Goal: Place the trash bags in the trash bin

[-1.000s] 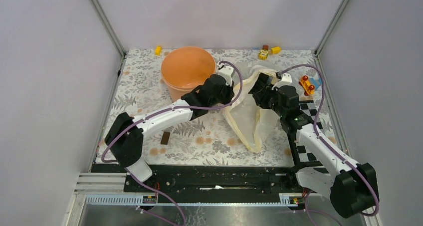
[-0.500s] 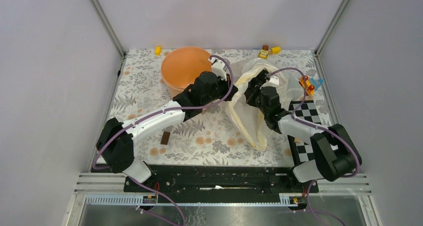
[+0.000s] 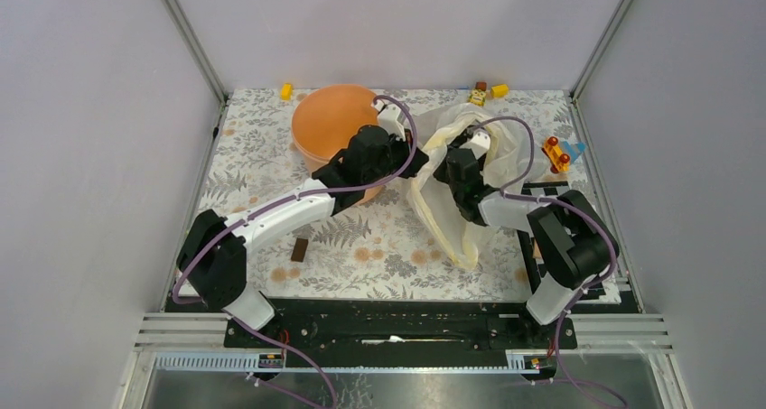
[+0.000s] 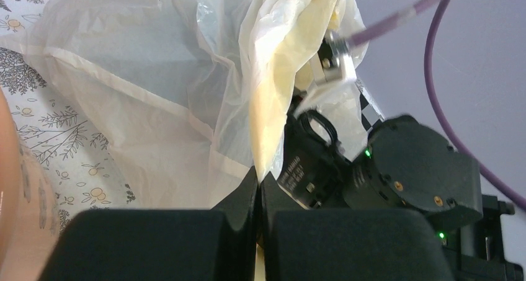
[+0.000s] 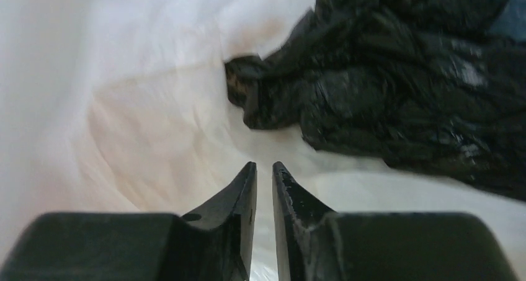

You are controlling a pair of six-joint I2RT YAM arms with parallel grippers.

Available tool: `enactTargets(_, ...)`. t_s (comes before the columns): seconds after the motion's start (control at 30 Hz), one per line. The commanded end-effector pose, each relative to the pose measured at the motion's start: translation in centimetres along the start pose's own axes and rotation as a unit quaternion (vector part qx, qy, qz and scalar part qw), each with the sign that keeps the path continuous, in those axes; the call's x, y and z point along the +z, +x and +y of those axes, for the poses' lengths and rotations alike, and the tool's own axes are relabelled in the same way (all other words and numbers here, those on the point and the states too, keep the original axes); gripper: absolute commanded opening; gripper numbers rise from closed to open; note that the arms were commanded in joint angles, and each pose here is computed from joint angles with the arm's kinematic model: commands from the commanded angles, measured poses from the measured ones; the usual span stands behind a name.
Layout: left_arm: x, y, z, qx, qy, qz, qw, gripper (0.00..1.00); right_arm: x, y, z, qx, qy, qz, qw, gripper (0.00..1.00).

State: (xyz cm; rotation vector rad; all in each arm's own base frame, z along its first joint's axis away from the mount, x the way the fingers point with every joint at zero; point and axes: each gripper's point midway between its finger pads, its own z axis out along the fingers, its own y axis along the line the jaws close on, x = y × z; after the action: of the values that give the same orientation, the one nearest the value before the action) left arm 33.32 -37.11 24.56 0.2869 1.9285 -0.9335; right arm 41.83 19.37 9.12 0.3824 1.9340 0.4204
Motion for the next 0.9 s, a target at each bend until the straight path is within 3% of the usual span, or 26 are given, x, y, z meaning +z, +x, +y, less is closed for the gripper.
enactTargets(0.0, 0.2, 0.2, 0.6, 0.016, -0.004, -0.006, 1.0, 0.0, 2.1, -3.9, 0.1, 0.017, 0.069, -0.048, 0.996, 0.27)
enactTargets(0.2, -0.1, 1.2, 1.1, 0.021, -0.007, 0.002, 1.0, 0.0, 4.8, -4.4, -2.3, 0.016, 0.12, -0.02, 0.992, 0.4)
enactTargets(0.3, -0.1, 1.2, 1.1, 0.02, -0.006, 0.001, 1.0, 0.0, 6.5, -4.2, -3.3, 0.016, 0.124, 0.004, 0.992, 0.42)
enactTargets(0.43, 0.5, 1.7, 1.6, 0.02, -0.013, 0.01, 1.0, 0.0, 7.9, -3.7, -4.3, 0.001, 0.147, 0.023, 0.989, 0.55)
enactTargets(0.6, 1.1, 2.2, 2.1, 0.019, -0.015, 0.016, 1.0, 0.0, 9.3, -2.0, -5.0, -0.011, 0.16, 0.055, 0.986, 0.58)
enactTargets(0.67, 1.3, 2.3, 2.3, 0.018, -0.017, 0.019, 0.999, 0.0, 9.9, -1.3, -5.3, -0.019, 0.167, 0.068, 0.983, 0.54)
enactTargets(0.77, 1.5, 2.6, 2.6, 0.018, -0.02, 0.023, 0.999, 0.0, 10.0, -1.0, -4.9, -0.027, 0.159, 0.081, 0.984, 0.25)
enactTargets(0.87, 1.6, 2.7, 3.2, 0.017, -0.028, 0.025, 0.999, 0.0, 8.5, -2.6, -4.2, -0.028, 0.149, 0.073, 0.986, 0.07)
